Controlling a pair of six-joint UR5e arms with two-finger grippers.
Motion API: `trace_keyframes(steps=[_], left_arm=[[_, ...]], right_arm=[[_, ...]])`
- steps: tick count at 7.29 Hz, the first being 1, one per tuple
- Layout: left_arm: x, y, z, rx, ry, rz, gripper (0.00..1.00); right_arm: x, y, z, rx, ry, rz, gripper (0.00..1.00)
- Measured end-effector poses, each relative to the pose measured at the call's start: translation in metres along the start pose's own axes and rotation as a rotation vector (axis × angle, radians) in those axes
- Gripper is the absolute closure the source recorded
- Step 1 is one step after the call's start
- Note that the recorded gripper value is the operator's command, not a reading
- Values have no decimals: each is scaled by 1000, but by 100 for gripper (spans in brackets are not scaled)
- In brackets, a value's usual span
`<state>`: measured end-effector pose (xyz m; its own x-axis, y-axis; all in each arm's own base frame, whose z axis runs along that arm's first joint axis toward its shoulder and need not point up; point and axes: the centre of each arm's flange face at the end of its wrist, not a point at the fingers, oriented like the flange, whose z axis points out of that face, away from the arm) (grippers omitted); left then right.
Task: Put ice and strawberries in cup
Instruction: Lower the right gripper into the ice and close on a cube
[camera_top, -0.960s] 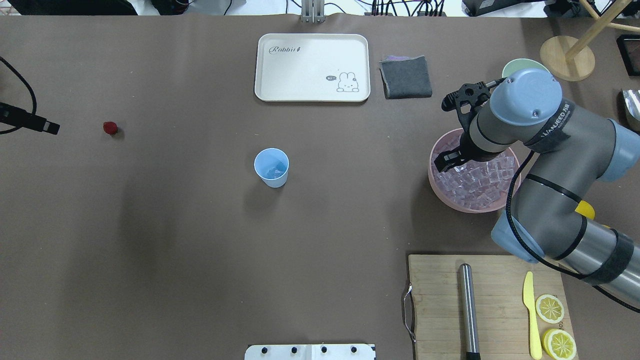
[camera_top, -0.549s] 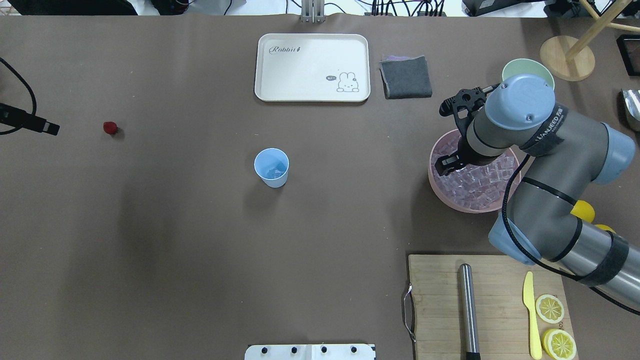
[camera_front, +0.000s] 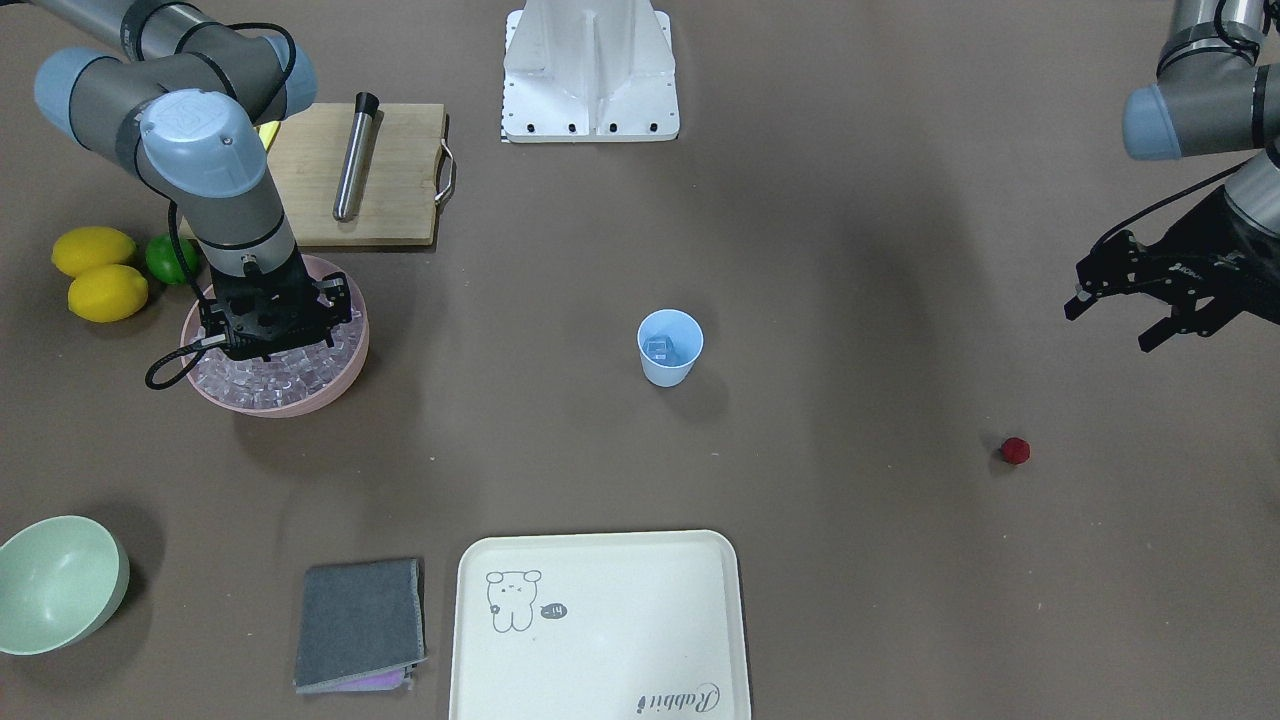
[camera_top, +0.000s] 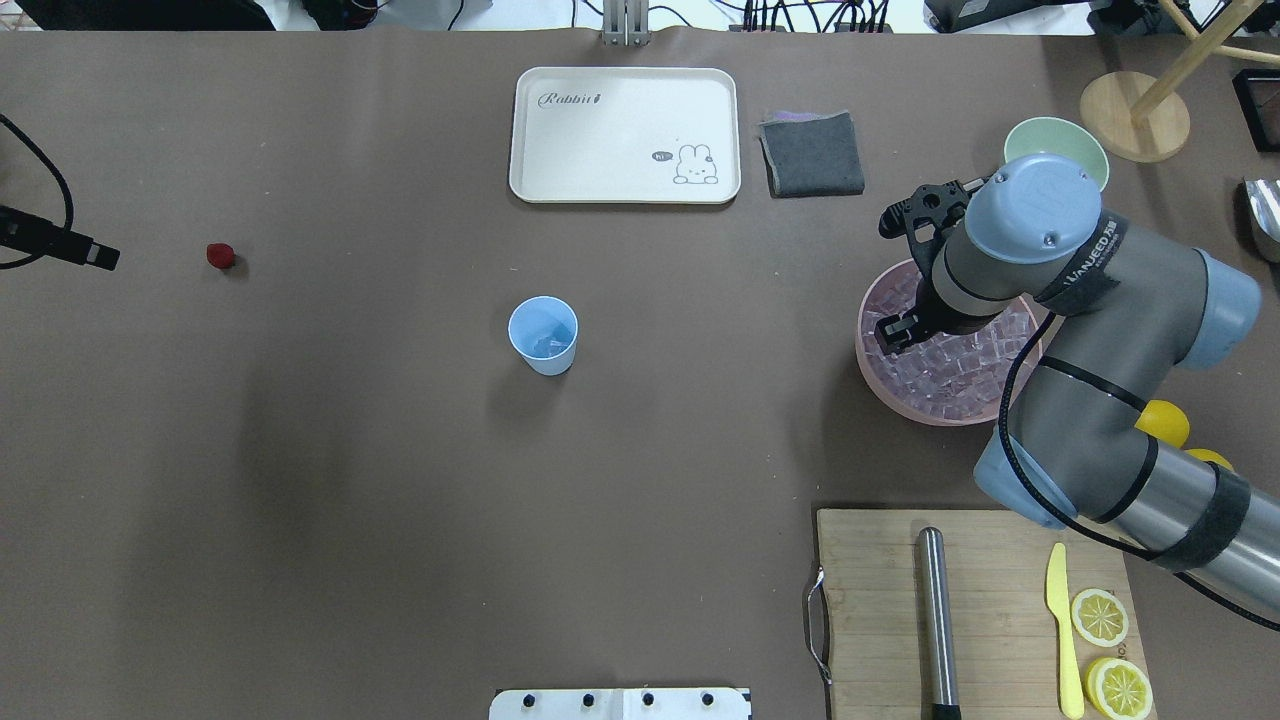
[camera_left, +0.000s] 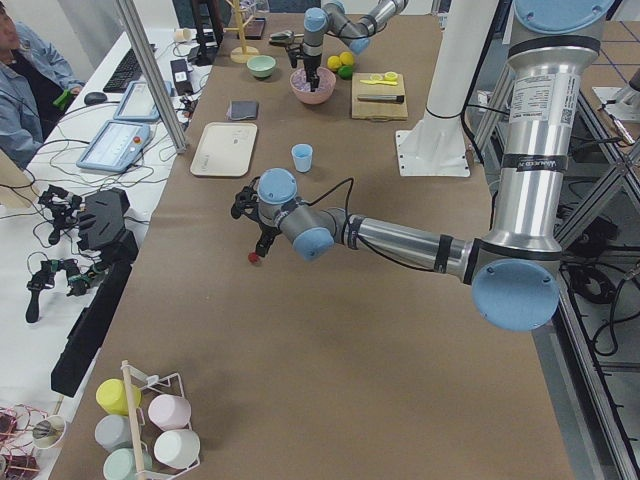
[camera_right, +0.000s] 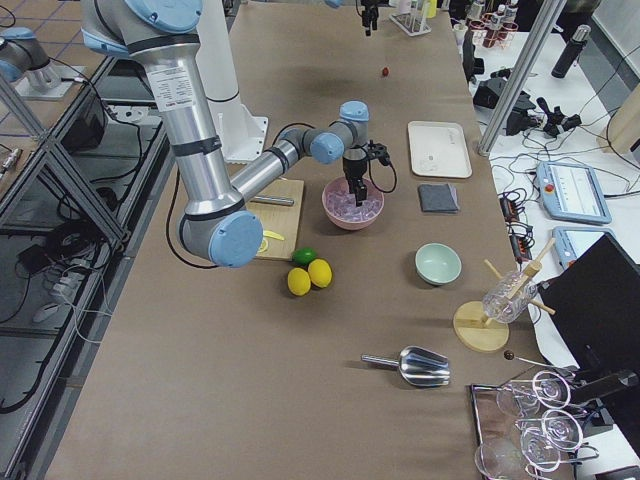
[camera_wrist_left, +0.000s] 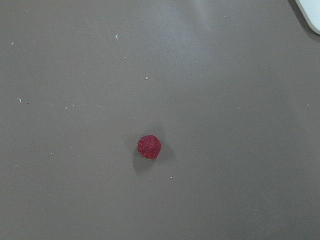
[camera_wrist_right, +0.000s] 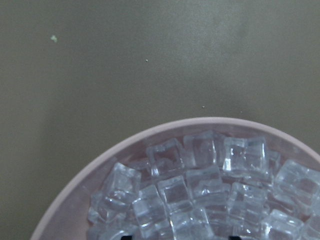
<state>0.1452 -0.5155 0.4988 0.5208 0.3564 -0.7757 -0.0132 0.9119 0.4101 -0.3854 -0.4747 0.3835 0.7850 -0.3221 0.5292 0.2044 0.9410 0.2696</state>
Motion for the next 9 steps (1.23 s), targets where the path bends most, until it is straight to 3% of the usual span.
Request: trace_keyframes(steps=[2, 3, 9], left_arm=[[0, 0, 0, 0, 0, 0, 1], [0, 0, 0, -1, 0, 0, 1], [2, -1, 5, -8, 3, 3, 1]], right_arm=[[-2, -2, 1, -1, 0, -9, 51], [-3, -3, 0, 0, -2, -12, 53], [8, -9, -3, 11, 10, -61, 52]])
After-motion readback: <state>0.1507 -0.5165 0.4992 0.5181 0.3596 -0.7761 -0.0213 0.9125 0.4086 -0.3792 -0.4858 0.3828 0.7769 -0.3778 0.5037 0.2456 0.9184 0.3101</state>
